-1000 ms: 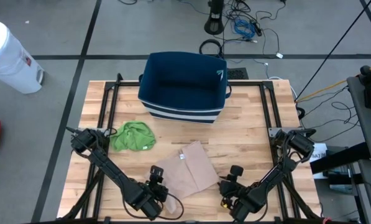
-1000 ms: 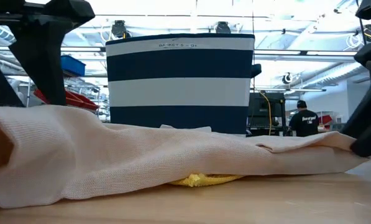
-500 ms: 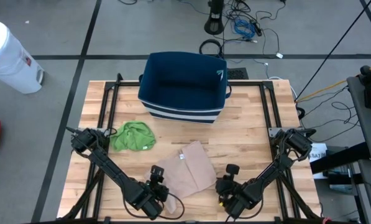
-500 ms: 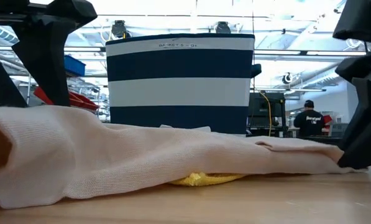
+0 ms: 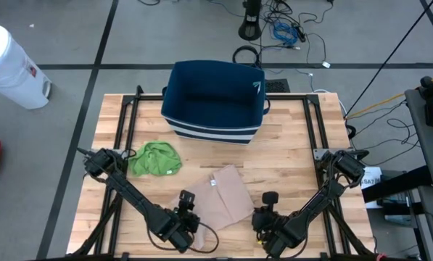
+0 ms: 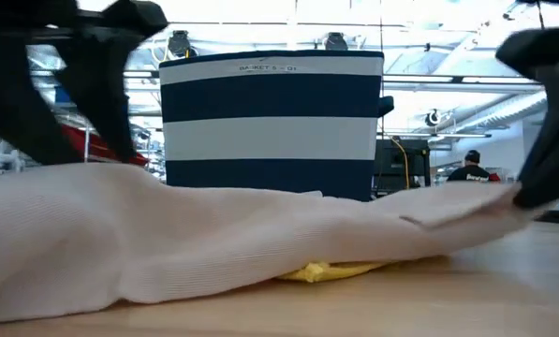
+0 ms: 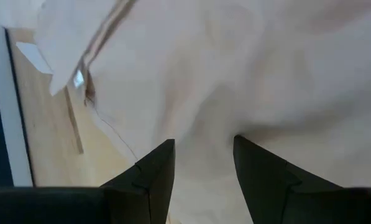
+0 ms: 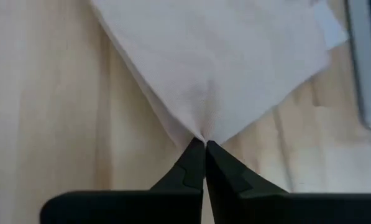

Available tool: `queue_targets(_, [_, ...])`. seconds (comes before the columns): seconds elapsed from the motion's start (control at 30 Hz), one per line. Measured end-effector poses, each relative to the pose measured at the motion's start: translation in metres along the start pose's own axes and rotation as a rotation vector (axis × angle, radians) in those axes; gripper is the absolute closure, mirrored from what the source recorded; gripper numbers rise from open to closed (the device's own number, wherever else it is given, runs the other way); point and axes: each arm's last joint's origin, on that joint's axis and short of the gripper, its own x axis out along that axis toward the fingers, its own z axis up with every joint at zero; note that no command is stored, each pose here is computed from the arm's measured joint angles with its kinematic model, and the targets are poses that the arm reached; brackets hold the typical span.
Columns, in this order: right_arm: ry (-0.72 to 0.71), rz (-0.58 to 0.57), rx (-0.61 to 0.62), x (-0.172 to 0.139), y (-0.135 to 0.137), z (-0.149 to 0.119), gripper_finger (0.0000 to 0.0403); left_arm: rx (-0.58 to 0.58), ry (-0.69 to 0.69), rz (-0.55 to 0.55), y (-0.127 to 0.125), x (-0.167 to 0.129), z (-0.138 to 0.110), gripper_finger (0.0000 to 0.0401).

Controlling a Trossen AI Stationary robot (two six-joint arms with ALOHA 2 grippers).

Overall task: Fold towel
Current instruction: Fold the brown towel

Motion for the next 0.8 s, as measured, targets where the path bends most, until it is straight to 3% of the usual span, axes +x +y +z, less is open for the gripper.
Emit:
queue_targets(0.3, [0.24,-0.008,-0.023,-0.018,-0.007,-0.015,0.0403,0.039,-0.013,-0.086,0.017,0.013,0.011,0.0231])
queue_targets(0.5, [0.344,0.018,0.008,-0.028,-0.003,-0.027,0.0403,0.058,-0.002,-0.149,0.015,0.012,0.01,0.0231])
queue_targets(0.8, [0.41,-0.233,0.137,-0.033,-0.024,-0.036,0.0394,0.056,-0.001,-0.161,0.014,0.012,0.01,0.0231])
